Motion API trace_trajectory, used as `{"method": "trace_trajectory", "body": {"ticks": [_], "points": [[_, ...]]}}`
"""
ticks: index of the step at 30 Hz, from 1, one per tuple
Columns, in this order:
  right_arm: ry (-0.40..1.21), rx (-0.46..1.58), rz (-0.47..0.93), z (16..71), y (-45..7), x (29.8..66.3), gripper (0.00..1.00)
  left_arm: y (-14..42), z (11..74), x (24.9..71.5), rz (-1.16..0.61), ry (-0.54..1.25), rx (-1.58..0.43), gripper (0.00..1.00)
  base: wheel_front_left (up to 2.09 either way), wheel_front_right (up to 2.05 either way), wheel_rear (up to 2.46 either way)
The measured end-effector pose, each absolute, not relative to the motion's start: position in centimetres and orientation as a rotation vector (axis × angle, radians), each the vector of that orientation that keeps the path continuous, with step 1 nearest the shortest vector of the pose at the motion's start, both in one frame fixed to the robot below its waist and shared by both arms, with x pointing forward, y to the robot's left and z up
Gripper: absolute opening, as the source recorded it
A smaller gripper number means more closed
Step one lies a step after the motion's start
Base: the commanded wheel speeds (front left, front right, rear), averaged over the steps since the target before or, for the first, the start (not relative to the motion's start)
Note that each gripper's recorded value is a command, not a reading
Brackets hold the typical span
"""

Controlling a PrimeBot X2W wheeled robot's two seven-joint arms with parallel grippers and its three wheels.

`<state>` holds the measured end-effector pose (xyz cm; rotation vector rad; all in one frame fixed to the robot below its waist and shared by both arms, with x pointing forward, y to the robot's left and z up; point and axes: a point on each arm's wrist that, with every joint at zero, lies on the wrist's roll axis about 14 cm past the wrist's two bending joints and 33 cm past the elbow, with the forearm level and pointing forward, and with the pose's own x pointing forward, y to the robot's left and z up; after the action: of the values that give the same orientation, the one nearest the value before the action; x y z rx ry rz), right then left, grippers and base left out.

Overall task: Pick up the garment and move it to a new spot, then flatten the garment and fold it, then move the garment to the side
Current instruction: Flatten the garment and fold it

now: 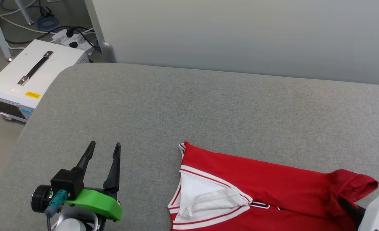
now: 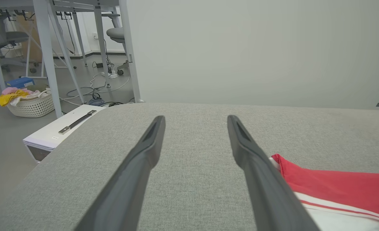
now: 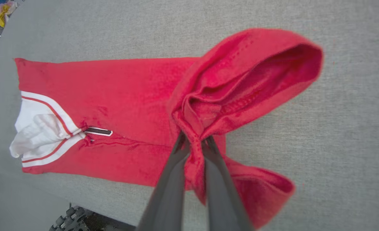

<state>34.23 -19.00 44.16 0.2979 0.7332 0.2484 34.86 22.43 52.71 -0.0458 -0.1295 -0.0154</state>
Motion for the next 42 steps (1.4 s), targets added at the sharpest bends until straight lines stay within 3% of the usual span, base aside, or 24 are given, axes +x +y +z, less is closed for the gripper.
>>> {"method": "trace_trajectory", "body": {"ticks": [12,20,33,34,35,36,42], "points": [[0.733,0.399,0.543,47.0,-6.8,33.0,0.00,24.5,52.8,32.9,0.060,-0.137,-0.050,1.00,0.00,0.00,0.00],[0.739,0.498,0.697,47.9,-1.6,32.7,0.00,25.7,52.7,31.7,0.103,-0.136,-0.049,1.00,0.00,0.00,0.00],[0.733,0.551,0.755,45.9,4.2,35.3,0.00,26.8,52.0,30.4,0.141,-0.117,-0.052,1.00,0.00,0.00,0.00],[0.742,0.552,0.752,45.4,4.4,35.4,0.15,26.8,51.9,30.4,0.143,-0.113,-0.053,1.00,0.00,0.00,0.00],[0.745,0.547,0.752,45.2,4.7,35.4,0.64,26.9,51.9,30.3,0.146,-0.112,-0.053,1.00,0.00,0.00,0.00],[0.748,0.541,0.754,45.0,4.9,35.4,1.00,26.9,51.8,30.2,0.148,-0.110,-0.053,1.00,0.00,0.00,0.00],[0.747,0.573,0.823,45.4,7.5,34.4,1.00,27.2,51.9,30.0,0.158,-0.111,-0.053,1.00,0.00,0.00,0.00]]}}
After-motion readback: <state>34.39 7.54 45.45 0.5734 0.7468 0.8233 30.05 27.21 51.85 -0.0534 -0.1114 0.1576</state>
